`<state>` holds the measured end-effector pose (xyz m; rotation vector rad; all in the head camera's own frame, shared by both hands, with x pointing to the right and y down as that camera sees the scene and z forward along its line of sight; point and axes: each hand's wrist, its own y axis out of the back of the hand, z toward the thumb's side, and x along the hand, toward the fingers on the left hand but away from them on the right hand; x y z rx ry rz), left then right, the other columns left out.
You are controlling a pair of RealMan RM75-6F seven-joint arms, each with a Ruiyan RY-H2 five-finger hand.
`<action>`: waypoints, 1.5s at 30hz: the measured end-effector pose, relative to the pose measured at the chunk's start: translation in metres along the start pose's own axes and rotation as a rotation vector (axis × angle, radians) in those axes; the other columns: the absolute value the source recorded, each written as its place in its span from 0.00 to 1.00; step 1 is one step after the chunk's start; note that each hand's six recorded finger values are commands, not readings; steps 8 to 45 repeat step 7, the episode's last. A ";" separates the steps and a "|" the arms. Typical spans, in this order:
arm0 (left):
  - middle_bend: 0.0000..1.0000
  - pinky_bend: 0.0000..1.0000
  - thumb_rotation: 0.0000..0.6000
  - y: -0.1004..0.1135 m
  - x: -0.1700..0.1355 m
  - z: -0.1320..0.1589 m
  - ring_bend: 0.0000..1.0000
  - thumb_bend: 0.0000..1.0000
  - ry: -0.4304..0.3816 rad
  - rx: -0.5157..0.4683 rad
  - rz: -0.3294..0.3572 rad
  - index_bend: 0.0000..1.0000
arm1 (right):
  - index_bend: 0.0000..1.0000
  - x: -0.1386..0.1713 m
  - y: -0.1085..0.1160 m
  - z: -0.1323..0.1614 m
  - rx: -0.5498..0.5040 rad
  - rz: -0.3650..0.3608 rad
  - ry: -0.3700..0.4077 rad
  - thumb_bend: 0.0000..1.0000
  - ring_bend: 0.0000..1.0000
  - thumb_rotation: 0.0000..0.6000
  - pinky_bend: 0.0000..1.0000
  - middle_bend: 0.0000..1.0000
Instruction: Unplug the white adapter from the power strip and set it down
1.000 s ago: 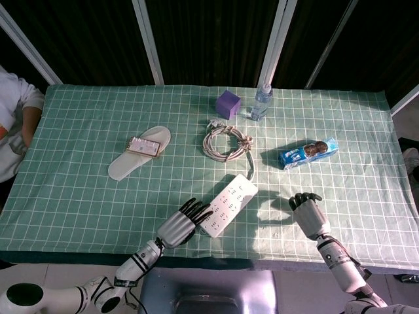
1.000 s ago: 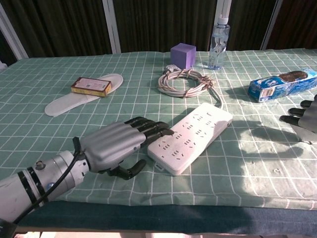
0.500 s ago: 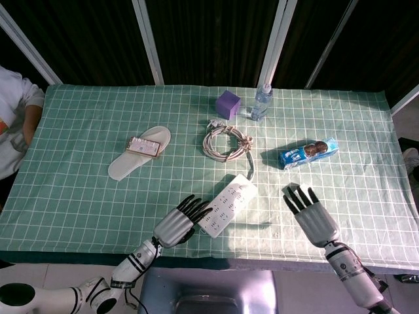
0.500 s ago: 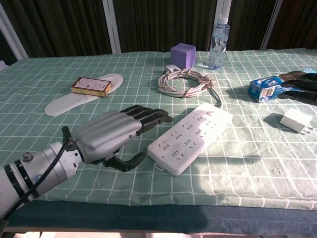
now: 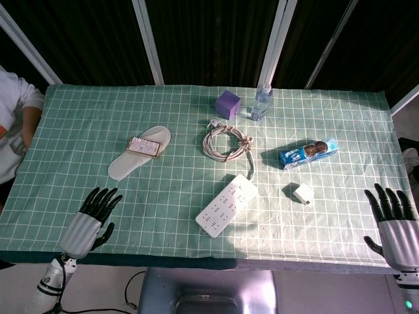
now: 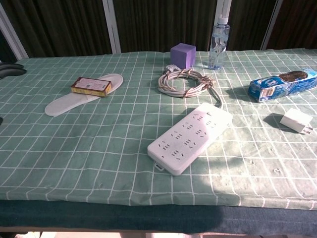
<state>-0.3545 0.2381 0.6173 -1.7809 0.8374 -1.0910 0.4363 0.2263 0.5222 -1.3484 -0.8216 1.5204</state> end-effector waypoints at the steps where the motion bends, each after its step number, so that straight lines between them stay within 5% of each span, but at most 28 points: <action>1: 0.01 0.03 1.00 0.001 -0.012 -0.012 0.00 0.51 0.031 0.011 -0.003 0.00 | 0.00 0.002 0.001 -0.006 -0.001 -0.009 -0.015 0.14 0.00 1.00 0.00 0.00; 7: 0.00 0.03 1.00 -0.001 -0.033 -0.035 0.00 0.51 0.076 0.047 -0.077 0.00 | 0.00 0.002 -0.005 -0.010 0.000 0.009 -0.037 0.14 0.00 1.00 0.00 0.00; 45: 0.00 0.03 1.00 -0.001 -0.033 -0.035 0.00 0.51 0.076 0.047 -0.077 0.00 | 0.00 0.002 -0.005 -0.010 0.000 0.009 -0.037 0.14 0.00 1.00 0.00 0.00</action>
